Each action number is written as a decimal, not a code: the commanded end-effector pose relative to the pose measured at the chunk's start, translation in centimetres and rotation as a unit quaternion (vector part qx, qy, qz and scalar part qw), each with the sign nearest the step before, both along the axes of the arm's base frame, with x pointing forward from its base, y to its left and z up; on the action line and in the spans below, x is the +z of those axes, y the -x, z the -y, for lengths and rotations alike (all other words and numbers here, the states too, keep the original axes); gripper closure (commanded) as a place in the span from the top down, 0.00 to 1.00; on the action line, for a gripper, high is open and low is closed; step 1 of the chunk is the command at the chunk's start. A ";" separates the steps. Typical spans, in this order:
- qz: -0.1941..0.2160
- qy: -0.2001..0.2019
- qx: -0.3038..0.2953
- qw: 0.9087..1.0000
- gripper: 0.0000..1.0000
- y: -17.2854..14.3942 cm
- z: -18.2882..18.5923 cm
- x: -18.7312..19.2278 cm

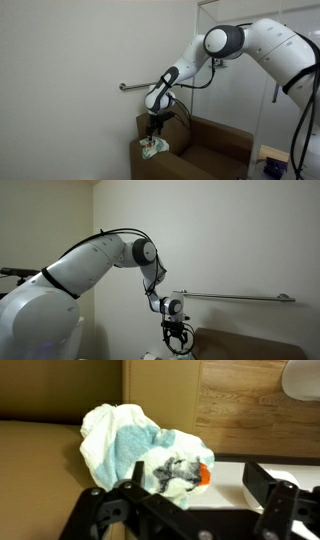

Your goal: Wipe the couch with the cloth

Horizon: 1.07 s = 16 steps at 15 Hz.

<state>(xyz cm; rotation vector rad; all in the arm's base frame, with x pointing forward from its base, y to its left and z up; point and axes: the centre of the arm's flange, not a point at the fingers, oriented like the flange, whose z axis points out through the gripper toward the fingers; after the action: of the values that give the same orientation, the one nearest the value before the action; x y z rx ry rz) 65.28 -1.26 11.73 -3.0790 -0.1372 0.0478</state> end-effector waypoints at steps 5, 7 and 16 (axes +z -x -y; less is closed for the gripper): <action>0.006 0.050 0.005 0.999 1.00 0.2 0.2 -6.7; 0.025 0.054 0.005 0.998 1.00 0.3 0.0 -8.9; 0.091 0.092 -0.005 0.992 0.94 -0.1 -1.0 -11.9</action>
<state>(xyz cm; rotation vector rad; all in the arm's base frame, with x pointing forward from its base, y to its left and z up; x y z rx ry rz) 64.79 -0.44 0.42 -3.2172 -0.1562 -0.1911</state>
